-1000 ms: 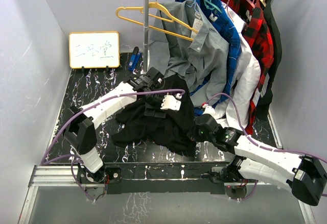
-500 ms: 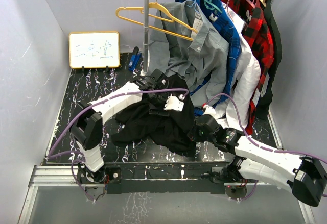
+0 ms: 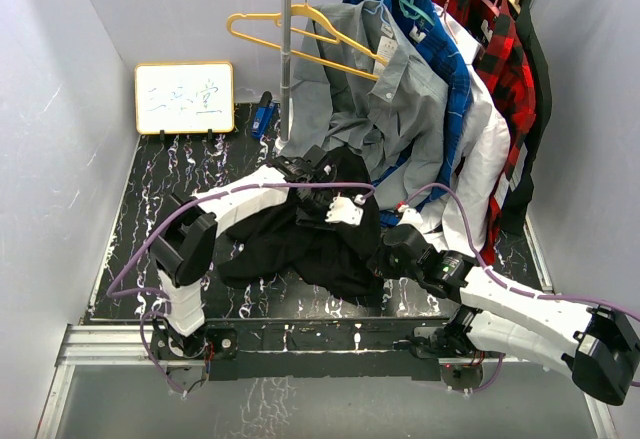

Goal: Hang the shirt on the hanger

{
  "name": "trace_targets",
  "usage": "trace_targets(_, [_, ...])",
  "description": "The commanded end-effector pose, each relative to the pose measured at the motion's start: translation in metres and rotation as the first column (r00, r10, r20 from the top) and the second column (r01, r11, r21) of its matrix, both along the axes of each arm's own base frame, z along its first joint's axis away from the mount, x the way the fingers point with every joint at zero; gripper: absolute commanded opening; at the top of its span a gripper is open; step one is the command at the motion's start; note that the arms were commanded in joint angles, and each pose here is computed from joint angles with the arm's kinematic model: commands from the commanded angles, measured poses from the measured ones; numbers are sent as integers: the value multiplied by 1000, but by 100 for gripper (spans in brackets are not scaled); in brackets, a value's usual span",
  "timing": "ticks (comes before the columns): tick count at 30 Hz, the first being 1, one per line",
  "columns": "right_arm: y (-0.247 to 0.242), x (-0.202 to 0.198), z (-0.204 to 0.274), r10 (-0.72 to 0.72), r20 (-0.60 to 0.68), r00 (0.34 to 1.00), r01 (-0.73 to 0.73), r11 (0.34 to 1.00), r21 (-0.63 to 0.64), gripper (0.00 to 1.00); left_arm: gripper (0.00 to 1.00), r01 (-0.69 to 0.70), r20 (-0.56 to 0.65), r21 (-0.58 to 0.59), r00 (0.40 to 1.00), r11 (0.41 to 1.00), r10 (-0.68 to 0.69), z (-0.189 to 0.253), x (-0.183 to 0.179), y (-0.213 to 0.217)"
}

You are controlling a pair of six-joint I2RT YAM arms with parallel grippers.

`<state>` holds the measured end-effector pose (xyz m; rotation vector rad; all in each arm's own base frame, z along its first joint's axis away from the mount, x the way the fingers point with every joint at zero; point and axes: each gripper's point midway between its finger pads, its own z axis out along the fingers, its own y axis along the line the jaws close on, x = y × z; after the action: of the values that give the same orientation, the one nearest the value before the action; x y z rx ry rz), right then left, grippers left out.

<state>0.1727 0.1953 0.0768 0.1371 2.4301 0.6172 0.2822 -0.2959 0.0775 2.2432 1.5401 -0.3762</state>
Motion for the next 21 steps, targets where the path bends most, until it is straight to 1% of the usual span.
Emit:
trace_targets(1, [1,6,3,-16,28,999,15,1000,23,0,38,13,15,-8,1000,1000,-13,1,6,-7])
trace_targets(5, [2,7,2,-13,27,1000,13,1000,20,0,27,8,25,-1,1000,1000,-8,-4,11,-8])
trace_targets(7, [2,7,2,-12,27,1000,11,1000,20,0,17,3,19,8,1000,1000,-3,-6,12,-9])
trace_targets(9, [2,7,2,-9,26,1000,8,1000,19,0,1,-3,14,14,1000,1000,2,-6,14,-10])
trace_targets(10, [2,7,2,-10,27,1000,10,1000,20,0,0,-7,15,13,1000,1000,7,-4,15,-11])
trace_targets(16, [3,8,4,-9,28,1000,8,1000,23,0,0,-15,67,-18,998,1000,17,16,22,-13])
trace_targets(21, [4,7,7,3,25,1000,-4,1000,27,0,0,-22,93,-20,995,1000,24,39,17,-4])
